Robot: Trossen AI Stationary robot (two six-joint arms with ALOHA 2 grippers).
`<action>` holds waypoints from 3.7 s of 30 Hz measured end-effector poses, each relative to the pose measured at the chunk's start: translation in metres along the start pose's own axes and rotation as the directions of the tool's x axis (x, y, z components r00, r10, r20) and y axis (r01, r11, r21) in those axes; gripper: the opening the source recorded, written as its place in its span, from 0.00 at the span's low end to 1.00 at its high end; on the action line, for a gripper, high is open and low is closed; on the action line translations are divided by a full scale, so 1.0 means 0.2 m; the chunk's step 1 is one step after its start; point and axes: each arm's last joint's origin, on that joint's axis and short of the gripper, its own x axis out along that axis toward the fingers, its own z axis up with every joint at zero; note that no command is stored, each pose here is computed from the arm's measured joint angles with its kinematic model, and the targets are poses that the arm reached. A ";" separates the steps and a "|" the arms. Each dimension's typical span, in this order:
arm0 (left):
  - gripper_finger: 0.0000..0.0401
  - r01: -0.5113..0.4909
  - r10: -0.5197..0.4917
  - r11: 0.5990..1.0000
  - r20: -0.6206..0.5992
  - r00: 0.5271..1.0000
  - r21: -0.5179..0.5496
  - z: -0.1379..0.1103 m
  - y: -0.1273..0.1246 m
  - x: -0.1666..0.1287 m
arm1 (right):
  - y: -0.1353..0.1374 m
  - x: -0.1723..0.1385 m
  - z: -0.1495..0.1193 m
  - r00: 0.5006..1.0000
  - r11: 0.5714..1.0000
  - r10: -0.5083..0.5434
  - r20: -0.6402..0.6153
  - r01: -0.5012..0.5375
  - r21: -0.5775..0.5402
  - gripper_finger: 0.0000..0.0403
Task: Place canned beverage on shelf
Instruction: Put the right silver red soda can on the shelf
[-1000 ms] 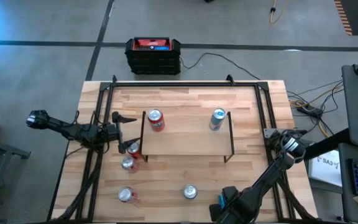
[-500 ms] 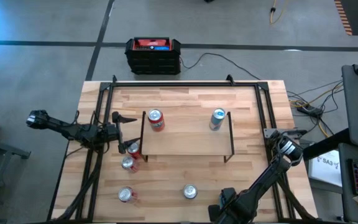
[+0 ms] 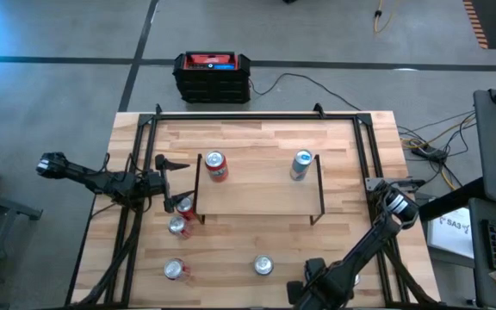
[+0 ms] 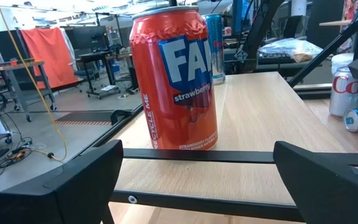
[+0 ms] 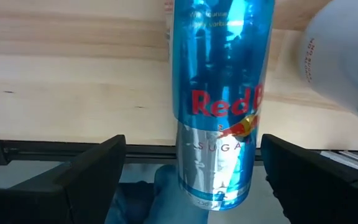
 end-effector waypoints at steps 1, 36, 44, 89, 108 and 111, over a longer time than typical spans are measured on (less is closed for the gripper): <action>1.00 0.000 0.000 1.000 0.000 1.000 0.000 0.00 0.00 0.00 | 0.00 -0.01 0.00 1.000 1.000 0.003 0.003 -0.003 -0.001 0.89; 1.00 0.000 0.000 1.000 0.000 1.000 0.000 0.00 0.00 0.00 | -0.29 -0.53 -0.16 0.991 0.998 -0.053 0.125 0.047 0.053 0.89; 1.00 0.000 0.000 1.000 0.000 1.000 0.000 0.00 0.00 0.00 | -0.42 -0.46 -0.10 0.972 0.986 -0.116 0.202 0.088 0.145 0.89; 1.00 0.000 0.000 1.000 -0.001 1.000 0.000 0.00 0.00 0.00 | -0.44 -0.14 0.01 0.954 0.994 -0.048 0.297 0.016 0.108 0.73; 1.00 0.000 0.000 1.000 0.000 1.000 0.000 0.00 0.00 0.00 | -0.42 -0.47 0.01 0.961 1.000 -0.009 0.278 0.008 0.006 0.73; 1.00 0.000 0.000 1.000 0.000 1.000 0.000 0.00 0.00 0.00 | -0.39 -0.53 0.03 0.961 0.999 0.007 0.275 0.005 -0.042 0.74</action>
